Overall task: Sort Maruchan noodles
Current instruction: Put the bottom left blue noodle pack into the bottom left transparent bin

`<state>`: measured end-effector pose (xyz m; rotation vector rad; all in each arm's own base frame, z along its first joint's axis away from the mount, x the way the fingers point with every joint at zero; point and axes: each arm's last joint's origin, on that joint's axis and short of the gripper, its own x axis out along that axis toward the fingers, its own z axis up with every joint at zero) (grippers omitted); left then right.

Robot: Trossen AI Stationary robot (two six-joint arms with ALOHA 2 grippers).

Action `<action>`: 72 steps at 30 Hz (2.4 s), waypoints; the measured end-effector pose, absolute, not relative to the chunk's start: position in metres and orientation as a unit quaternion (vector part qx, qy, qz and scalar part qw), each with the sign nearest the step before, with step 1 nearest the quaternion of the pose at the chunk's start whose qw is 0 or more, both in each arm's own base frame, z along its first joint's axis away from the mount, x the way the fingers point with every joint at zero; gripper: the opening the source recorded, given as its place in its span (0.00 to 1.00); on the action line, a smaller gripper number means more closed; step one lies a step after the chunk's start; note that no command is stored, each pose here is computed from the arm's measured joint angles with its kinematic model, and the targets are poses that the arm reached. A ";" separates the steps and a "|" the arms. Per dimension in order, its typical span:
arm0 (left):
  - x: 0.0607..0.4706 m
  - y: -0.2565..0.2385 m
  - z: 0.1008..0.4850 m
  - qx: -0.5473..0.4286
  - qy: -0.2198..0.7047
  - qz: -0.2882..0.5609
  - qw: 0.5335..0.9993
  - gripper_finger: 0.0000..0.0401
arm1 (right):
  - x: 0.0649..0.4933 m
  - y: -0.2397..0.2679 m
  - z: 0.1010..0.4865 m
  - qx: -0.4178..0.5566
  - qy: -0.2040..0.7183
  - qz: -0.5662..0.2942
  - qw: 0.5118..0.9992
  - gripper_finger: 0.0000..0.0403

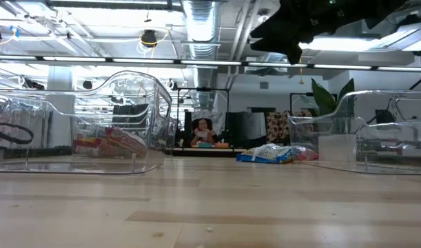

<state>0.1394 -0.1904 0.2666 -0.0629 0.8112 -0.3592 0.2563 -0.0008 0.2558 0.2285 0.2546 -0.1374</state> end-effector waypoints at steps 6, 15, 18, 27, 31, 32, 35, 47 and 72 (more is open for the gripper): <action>0.150 -0.233 0.251 0.070 0.492 -0.196 0.845 0.43 | 0.258 -0.001 0.252 0.113 0.135 -0.069 0.982 0.44; 0.168 -0.268 0.248 -0.013 0.567 -0.203 0.798 0.43 | 0.260 -0.001 0.249 0.112 0.144 -0.070 0.981 0.44; 0.166 -0.269 0.241 -0.038 0.602 -0.177 0.778 0.43 | 0.261 0.000 0.245 0.111 0.153 -0.070 0.979 0.44; 0.158 -0.263 0.229 -0.011 0.617 -0.126 0.777 0.43 | 0.271 0.000 0.227 0.121 0.188 -0.076 0.972 0.44; 0.156 -0.264 0.223 -0.006 0.627 -0.109 0.771 0.43 | 0.276 0.000 0.218 0.119 0.203 -0.078 0.969 0.44; 0.156 -0.265 0.222 -0.005 0.628 -0.107 0.770 0.43 | 0.277 0.000 0.217 0.119 0.206 -0.078 0.968 0.44; 0.155 -0.267 0.216 0.005 0.635 -0.105 0.765 0.43 | 0.278 0.000 0.213 0.118 0.212 -0.080 0.967 0.44; 0.157 -0.266 0.202 0.030 0.650 -0.061 0.757 0.41 | 0.279 0.000 0.215 0.115 0.204 -0.079 0.969 0.44; 0.156 -0.248 0.284 0.088 0.519 -0.073 0.847 0.00 | 0.279 -0.001 0.216 0.113 0.200 -0.087 0.969 0.44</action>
